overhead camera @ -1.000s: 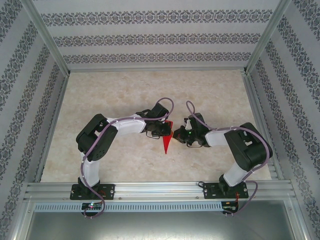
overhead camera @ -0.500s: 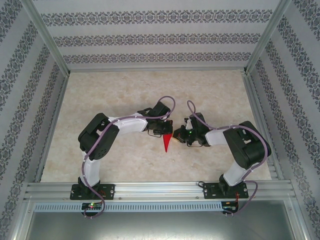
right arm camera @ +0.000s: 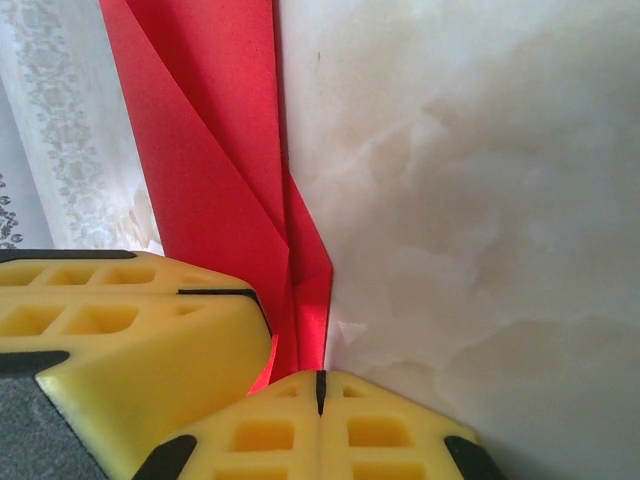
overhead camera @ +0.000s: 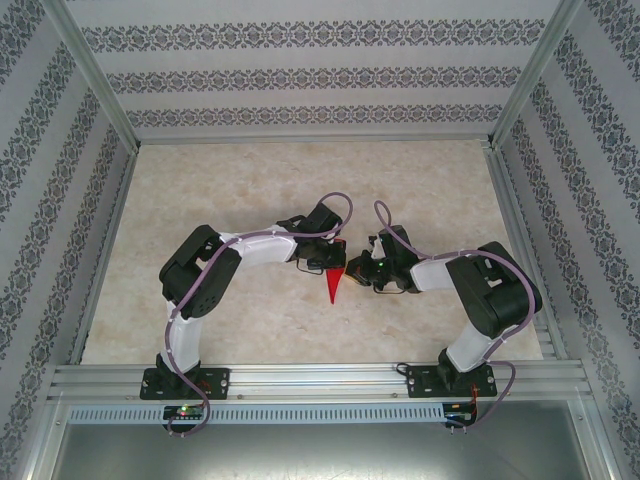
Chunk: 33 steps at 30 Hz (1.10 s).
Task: Fold a paper plane with a square sheet of paper (pick it up from the middle)
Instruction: Fold the wing for the fifth time at the center of the table.
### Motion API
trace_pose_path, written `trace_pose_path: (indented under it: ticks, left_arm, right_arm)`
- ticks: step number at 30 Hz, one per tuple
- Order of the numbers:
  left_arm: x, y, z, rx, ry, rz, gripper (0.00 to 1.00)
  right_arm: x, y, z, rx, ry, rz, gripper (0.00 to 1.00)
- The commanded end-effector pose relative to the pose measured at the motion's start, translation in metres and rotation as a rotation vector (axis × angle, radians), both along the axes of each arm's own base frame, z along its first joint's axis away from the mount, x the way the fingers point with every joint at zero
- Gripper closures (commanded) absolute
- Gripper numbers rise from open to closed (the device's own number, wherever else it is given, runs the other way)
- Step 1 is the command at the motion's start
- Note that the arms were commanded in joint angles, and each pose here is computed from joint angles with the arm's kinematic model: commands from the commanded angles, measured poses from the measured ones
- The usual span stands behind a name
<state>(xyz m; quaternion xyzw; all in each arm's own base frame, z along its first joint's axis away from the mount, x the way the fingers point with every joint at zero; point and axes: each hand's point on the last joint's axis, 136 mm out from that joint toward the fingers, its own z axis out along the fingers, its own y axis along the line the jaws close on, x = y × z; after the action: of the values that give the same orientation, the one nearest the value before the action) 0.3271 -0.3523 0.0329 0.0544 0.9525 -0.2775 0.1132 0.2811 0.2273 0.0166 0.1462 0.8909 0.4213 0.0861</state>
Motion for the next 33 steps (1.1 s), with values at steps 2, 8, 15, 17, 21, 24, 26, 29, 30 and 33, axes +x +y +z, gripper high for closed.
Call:
trace_pose_path:
  ticks: [2,8,15,17,21,24,26,29,30,33]
  left_arm:
    - [-0.007,0.000,-0.015,0.046,0.010,-0.035,0.94]
    - [-0.008,0.001,-0.018,0.048,0.005,-0.048,0.85]
    - [-0.012,0.002,-0.022,0.044,0.009,-0.059,0.78]
    - [-0.011,0.001,-0.022,0.042,0.006,-0.063,0.76]
    - [-0.013,-0.002,-0.023,0.027,0.005,-0.080,0.74]
    - [-0.011,-0.005,-0.019,0.013,-0.004,-0.090,0.77]
    - [-0.010,-0.006,-0.017,0.005,-0.011,-0.093,0.79]
    - [-0.010,-0.007,-0.015,0.006,-0.016,-0.100,0.80]
    - [-0.010,-0.007,-0.015,0.007,-0.017,-0.103,0.80]
    - [-0.010,-0.006,-0.016,0.010,-0.020,-0.110,0.83]
  right_arm:
    - [-0.001,-0.002,0.001,-0.004,-0.021,0.001,0.99]
    - [-0.001,-0.003,0.010,0.004,-0.041,-0.002,0.99]
    - [0.001,-0.010,0.027,0.010,-0.071,-0.017,0.99]
    - [0.003,-0.013,0.035,0.022,-0.083,-0.027,0.99]
    - [0.008,-0.019,0.053,0.036,-0.115,-0.042,0.99]
    - [0.011,-0.025,0.058,0.035,-0.124,-0.049,0.99]
    - [0.011,-0.030,0.057,0.031,-0.120,-0.059,0.99]
    - [0.014,-0.036,0.053,0.016,-0.115,-0.071,0.99]
    - [0.015,-0.038,0.051,0.011,-0.109,-0.076,0.99]
    - [0.021,-0.039,0.047,0.013,-0.091,-0.076,0.99]
